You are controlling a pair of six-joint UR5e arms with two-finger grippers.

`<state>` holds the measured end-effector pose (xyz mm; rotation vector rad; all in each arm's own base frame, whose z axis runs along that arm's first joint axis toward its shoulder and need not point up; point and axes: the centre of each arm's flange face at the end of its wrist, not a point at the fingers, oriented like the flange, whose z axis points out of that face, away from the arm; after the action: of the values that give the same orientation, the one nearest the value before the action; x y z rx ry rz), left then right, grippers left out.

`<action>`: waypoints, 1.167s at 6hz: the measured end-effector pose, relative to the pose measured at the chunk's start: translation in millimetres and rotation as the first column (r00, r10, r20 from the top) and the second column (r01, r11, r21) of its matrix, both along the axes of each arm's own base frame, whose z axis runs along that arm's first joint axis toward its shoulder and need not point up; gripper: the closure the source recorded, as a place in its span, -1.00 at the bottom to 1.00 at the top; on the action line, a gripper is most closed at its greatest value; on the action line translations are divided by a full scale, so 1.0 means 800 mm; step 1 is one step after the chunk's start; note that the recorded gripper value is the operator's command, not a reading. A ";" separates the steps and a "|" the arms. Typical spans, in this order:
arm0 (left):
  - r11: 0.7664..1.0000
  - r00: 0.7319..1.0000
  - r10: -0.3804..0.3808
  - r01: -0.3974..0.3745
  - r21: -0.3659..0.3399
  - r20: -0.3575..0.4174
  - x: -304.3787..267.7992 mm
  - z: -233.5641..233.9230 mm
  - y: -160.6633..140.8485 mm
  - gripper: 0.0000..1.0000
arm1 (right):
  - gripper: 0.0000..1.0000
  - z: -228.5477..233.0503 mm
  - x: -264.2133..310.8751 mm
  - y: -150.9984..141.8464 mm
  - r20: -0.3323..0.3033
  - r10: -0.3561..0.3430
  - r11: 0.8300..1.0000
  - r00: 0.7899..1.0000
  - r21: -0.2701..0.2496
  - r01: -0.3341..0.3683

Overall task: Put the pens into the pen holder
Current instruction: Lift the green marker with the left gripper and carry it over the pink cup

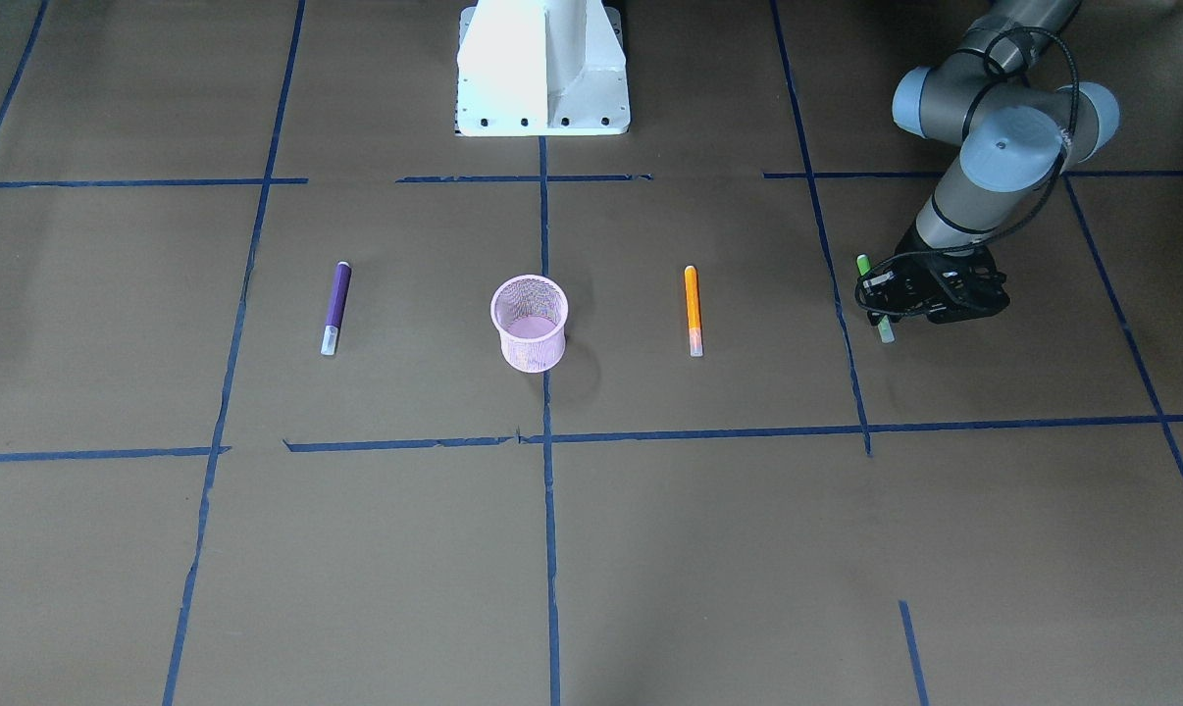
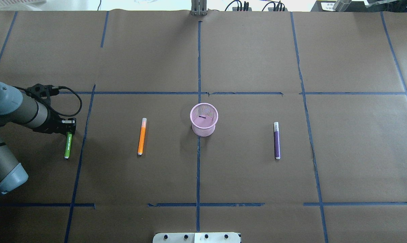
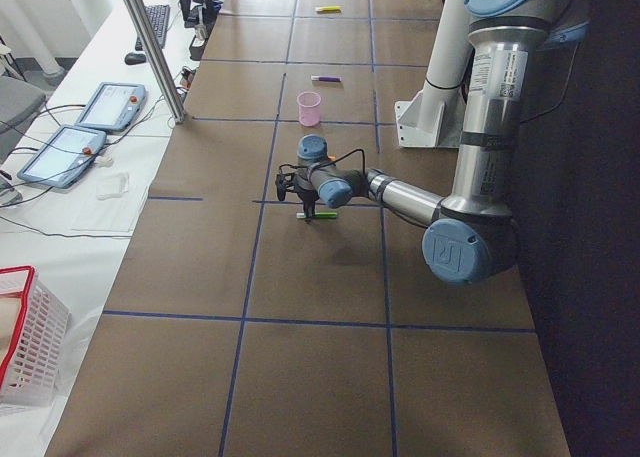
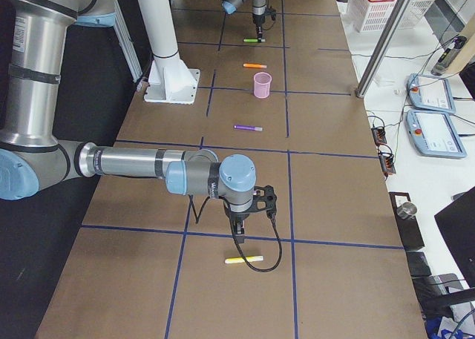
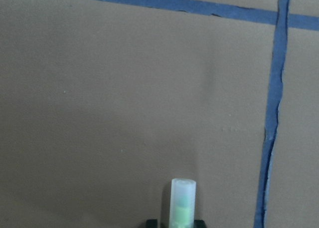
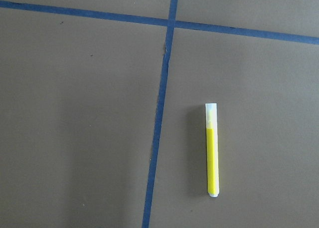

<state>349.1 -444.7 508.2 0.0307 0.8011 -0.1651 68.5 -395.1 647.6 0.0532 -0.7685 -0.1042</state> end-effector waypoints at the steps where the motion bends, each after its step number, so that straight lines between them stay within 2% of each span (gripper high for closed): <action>1: 1.000 1.000 0.001 -0.001 -0.001 0.001 0.001 0.001 0.000 0.74 | -1.00 0.000 0.000 0.000 0.000 0.000 1.000 1.000 0.000 0.000; 2: 1.000 1.000 0.000 0.000 -0.002 0.002 0.001 0.001 0.000 1.00 | -1.00 0.000 0.000 0.000 0.000 0.000 1.000 1.000 0.000 0.000; 4: 1.000 1.000 -0.006 0.006 0.030 -0.026 -0.005 -0.028 0.002 1.00 | -1.00 -0.001 0.000 0.000 0.000 0.000 1.000 1.000 0.001 0.000; 5: 0.995 0.997 -0.029 0.036 0.098 -0.075 -0.019 -0.080 0.002 1.00 | -1.00 -0.003 0.000 0.000 0.002 -0.001 1.000 1.000 0.005 0.001; 6: 0.976 0.989 -0.072 0.097 0.196 -0.133 -0.034 -0.148 0.000 1.00 | -1.00 -0.006 -0.001 -0.002 0.004 -0.001 1.000 1.000 0.025 0.001; 7: 0.934 0.970 -0.131 0.190 0.303 -0.204 -0.037 -0.229 -0.012 0.95 | -1.00 -0.010 -0.001 -0.005 0.007 0.000 0.998 1.000 0.057 0.000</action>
<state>319.5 -454.0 325.3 0.3953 1.0021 -0.1935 67.6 -399.1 639.2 0.1080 -0.7724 -0.1264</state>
